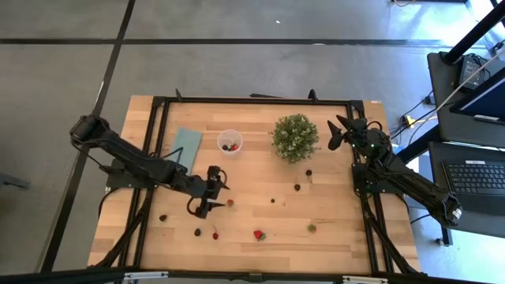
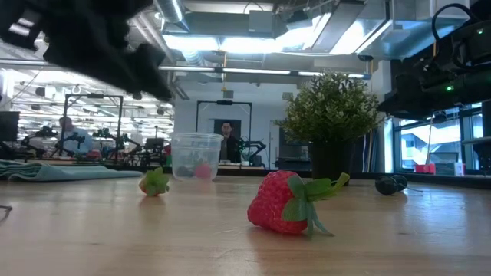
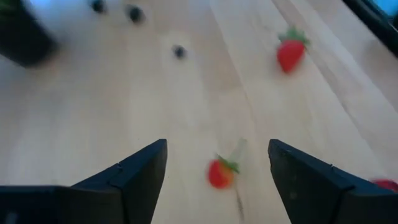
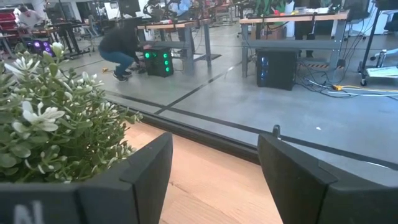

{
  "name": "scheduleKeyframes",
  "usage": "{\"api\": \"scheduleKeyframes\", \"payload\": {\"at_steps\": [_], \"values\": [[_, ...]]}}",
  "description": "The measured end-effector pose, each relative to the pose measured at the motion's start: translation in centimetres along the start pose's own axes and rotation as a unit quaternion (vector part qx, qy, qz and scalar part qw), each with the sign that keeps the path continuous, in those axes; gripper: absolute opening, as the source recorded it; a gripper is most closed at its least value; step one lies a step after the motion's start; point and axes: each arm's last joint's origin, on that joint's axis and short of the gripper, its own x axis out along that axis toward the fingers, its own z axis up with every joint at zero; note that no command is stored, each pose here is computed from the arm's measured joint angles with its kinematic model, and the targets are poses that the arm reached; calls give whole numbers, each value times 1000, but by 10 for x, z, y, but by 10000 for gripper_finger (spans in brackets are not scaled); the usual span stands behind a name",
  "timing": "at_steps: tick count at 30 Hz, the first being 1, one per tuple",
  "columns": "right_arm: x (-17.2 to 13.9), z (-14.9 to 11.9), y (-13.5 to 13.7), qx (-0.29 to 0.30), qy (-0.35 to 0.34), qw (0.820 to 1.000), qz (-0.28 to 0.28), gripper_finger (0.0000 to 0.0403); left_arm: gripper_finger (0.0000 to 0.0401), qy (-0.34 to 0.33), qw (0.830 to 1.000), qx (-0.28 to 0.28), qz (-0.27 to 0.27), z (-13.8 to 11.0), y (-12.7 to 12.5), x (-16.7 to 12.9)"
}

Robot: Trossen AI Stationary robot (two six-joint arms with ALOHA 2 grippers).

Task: Pick and placing Produce into tupperware
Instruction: Put the red strawberry into the transparent container

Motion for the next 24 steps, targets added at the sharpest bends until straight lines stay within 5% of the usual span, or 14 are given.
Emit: {"api": "scheduleKeyframes", "payload": {"at_steps": [4,24], "values": [[0,0,0,0,2,1000,0,239,271,47,998,0,-44,-12,-1,22],[0,0,0,-1,1,1000,-1,239,263,91,993,13,-74,-39,3,74]]}}
